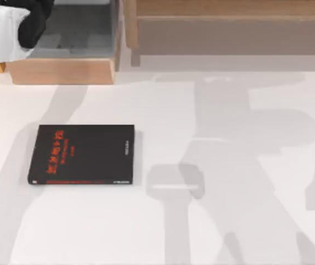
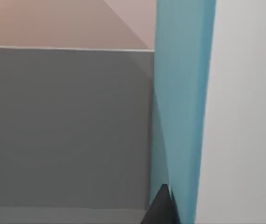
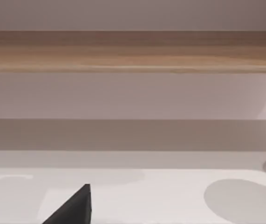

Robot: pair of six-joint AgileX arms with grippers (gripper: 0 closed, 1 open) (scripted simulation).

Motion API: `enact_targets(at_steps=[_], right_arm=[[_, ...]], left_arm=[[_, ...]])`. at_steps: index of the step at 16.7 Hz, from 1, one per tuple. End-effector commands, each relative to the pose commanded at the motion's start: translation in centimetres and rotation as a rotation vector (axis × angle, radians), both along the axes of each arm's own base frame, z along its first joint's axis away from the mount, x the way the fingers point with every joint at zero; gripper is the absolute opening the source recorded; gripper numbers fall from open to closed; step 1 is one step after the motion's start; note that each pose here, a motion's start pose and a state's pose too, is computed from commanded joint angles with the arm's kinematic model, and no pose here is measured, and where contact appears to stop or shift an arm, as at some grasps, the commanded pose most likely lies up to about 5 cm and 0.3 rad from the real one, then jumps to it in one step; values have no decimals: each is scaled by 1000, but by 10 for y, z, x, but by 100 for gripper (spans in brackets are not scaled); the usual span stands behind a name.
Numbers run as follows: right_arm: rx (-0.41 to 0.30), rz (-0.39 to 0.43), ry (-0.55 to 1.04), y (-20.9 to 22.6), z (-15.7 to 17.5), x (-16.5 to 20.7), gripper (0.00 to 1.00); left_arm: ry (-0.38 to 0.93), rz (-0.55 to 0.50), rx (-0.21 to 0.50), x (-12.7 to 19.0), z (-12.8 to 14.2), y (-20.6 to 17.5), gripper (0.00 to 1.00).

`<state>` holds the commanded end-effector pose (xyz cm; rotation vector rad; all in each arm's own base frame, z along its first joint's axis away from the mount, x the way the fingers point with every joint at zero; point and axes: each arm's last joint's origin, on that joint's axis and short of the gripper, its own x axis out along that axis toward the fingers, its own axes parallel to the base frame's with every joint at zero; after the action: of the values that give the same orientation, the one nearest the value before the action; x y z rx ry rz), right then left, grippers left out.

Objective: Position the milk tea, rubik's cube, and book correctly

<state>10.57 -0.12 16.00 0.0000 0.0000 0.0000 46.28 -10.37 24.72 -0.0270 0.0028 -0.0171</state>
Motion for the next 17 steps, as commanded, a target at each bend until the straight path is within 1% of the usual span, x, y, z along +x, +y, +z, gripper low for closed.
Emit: enact_targets(at_steps=[6, 17], right_arm=[[0, 0, 0, 0, 0, 0, 100], [0, 0, 0, 0, 0, 0, 100]], left_arm=[[0, 0, 0, 0, 0, 0, 0], [-2, -2, 1, -11, 11, -1, 0]])
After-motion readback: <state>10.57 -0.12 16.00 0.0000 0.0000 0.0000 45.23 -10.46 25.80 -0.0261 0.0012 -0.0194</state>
